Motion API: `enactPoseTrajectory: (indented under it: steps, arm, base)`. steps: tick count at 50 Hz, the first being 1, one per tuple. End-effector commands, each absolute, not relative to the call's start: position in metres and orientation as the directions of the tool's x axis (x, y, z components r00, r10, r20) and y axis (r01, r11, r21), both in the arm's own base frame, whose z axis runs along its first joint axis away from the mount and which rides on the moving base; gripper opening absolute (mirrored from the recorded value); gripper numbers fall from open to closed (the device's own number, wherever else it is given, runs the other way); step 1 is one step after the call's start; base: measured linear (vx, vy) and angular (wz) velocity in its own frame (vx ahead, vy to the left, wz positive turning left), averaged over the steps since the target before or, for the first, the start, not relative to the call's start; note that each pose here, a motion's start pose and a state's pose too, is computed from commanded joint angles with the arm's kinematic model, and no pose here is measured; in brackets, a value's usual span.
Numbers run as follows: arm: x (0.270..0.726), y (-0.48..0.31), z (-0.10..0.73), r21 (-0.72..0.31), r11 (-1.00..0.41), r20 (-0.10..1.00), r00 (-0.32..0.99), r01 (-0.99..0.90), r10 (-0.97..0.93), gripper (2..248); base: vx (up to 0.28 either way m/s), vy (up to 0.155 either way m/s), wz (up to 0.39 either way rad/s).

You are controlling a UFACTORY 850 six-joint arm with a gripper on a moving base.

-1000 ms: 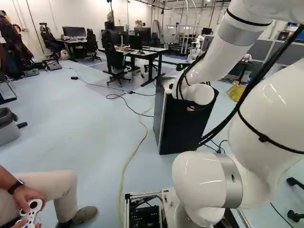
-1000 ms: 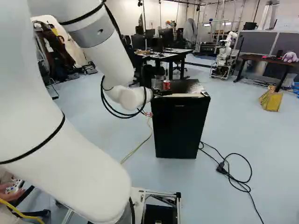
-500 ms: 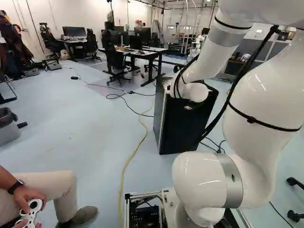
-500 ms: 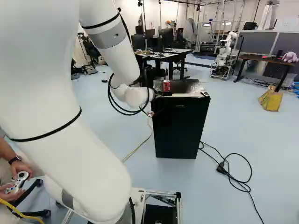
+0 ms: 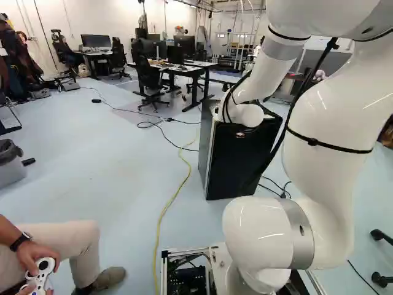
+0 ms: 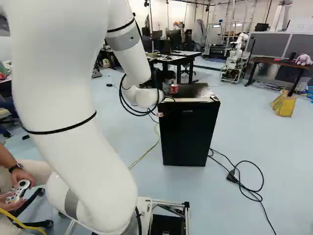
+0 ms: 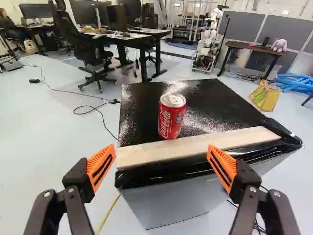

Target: Grab a drink from the fridge

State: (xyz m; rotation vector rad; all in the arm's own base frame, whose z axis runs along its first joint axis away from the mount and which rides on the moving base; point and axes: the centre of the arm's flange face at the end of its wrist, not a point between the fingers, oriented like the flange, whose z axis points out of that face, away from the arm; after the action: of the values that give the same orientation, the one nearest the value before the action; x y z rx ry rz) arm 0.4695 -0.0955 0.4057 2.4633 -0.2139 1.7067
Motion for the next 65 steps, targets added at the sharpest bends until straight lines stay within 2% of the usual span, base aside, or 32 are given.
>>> enactPoseTrajectory:
  steps: [47,65]
  arm:
    - [0.549,-0.132,0.399,0.022,-0.97,0.948,0.312,-0.244,-0.057,247]
    - [0.563,-0.141,0.396,0.011,-0.963,0.947,0.313,-0.269,-0.077,247]
  base:
    - [0.0,0.0,0.0]
    - [0.0,0.0,0.0]
